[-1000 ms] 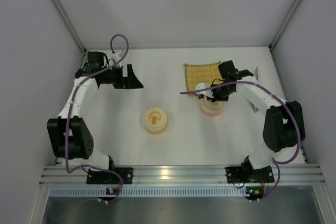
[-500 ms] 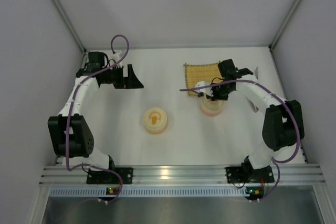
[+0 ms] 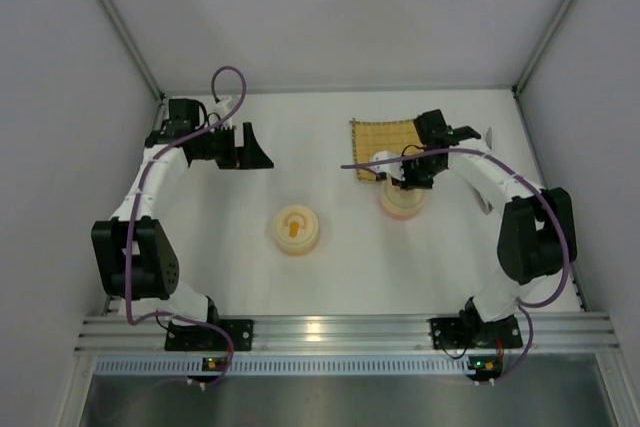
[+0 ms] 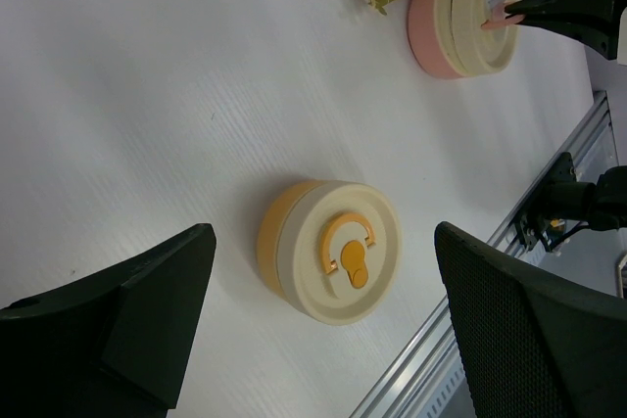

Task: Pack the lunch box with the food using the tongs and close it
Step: Close the box lid on the packing box, then screw the box lid onto the packing box.

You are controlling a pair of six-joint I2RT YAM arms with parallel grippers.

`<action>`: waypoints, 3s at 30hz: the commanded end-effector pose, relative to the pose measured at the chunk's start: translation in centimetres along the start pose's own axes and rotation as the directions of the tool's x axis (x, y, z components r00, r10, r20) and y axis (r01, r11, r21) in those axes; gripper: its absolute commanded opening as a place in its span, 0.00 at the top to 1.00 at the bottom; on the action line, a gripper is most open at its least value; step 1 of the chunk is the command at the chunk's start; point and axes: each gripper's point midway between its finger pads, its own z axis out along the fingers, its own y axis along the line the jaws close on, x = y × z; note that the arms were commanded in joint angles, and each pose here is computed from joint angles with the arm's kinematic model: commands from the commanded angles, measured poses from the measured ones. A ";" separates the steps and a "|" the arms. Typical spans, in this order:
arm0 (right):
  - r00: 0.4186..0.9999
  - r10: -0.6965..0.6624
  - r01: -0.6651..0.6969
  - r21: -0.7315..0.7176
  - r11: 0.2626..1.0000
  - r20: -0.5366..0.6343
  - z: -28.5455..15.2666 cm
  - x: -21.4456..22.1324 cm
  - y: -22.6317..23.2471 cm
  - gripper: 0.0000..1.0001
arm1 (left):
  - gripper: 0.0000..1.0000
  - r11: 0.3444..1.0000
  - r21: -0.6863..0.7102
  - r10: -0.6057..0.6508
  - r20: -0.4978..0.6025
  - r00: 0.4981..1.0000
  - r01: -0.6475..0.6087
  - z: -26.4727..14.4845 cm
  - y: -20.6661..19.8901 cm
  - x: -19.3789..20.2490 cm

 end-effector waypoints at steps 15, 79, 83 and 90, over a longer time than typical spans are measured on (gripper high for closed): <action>0.998 0.044 -0.042 -0.056 0.998 0.036 1.6 -0.1 -0.2 1.00 | 0.02 0.999 0.012 0.043 0.038 0.998 -0.044 -0.2 -0.2 -1.4; 0.393 0.905 -0.786 -0.452 0.422 0.163 2.8 -10.7 10.4 0.50 | 0.02 0.987 0.014 0.159 0.001 0.987 -0.159 -2.0 -1.5 -0.3; 0.430 0.886 -0.785 -0.414 0.461 0.171 2.4 -10.8 10.2 0.31 | 0.02 0.982 0.052 0.182 0.012 0.983 -0.182 -2.2 -2.5 -0.4; 0.487 0.854 -0.788 -0.329 0.520 0.184 1.8 -10.5 9.5 0.17 | 0.02 0.981 0.053 0.188 0.013 0.982 -0.188 -2.2 -2.5 -0.5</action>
